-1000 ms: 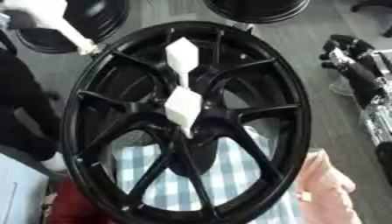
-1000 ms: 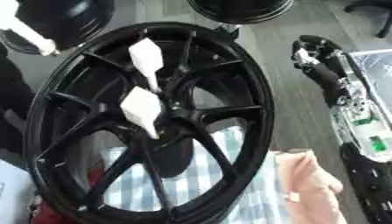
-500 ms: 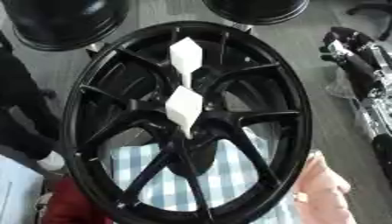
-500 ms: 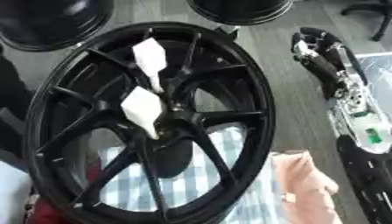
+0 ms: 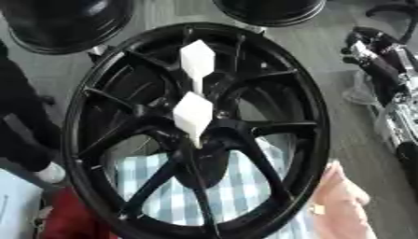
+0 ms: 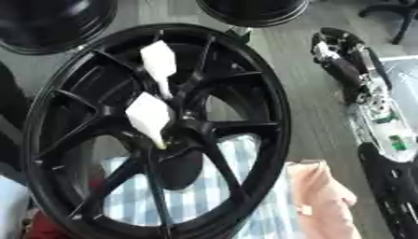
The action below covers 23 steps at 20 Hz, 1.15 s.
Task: Pull the pin out of the wheel hub.
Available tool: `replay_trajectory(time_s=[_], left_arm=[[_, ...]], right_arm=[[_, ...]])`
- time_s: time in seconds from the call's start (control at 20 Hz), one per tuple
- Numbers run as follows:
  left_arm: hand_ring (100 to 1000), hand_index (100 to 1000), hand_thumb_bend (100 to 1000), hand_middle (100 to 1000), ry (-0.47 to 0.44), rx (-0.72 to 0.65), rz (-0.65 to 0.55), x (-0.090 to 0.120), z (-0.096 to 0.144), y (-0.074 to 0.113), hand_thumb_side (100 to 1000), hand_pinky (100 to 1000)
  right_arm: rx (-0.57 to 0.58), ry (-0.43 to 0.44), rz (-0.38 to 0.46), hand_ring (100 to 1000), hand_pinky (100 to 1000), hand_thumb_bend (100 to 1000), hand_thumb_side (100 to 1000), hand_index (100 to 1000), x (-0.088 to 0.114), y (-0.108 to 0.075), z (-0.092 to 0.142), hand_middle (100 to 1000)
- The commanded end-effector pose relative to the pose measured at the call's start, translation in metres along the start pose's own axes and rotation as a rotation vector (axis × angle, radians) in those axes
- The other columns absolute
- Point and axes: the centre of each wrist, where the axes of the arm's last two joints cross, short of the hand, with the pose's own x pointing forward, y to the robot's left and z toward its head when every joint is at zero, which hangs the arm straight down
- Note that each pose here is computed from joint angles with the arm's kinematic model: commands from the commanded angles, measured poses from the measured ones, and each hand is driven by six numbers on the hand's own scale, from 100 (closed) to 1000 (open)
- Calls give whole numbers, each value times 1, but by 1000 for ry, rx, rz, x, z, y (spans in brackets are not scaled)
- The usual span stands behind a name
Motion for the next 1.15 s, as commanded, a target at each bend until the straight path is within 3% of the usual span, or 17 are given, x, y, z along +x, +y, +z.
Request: replay_trajectory(time_s=[0.05,0.35,0.4,0.55,0.8,0.85,1.0,1.15], left_arm=[[854,849,541,810,17,59,-48,9,17,23,531,858],[831,809,468,775,-4,88,-50,15,14,23,497,838],[808,771,400,745,-10,107,-50,17,15,24,450,819],[790,747,364,722,-39,186,-27,22,15,29,426,797],[786,742,331,716,-79,323,79,29,14,33,432,784],[786,748,279,724,-85,357,113,28,13,32,468,768],[794,762,268,737,-103,588,316,36,-8,3,494,761],[812,785,257,763,-111,696,468,51,-24,-24,508,763]], right_arm=[[-1,-40,18,705,736,199,348,782,15,-7,-6,659],[4,-42,17,705,736,198,348,782,15,-7,-6,659],[4,-42,17,705,736,197,349,782,15,-7,-6,659],[5,-40,16,705,736,197,349,782,15,-6,-6,659],[8,-40,13,705,736,196,349,781,14,-5,-6,659],[9,-41,10,704,736,194,348,781,14,-5,-7,658],[17,-46,3,704,736,193,347,781,16,-1,-8,658],[24,-49,-4,703,736,194,346,781,16,1,-9,657]])
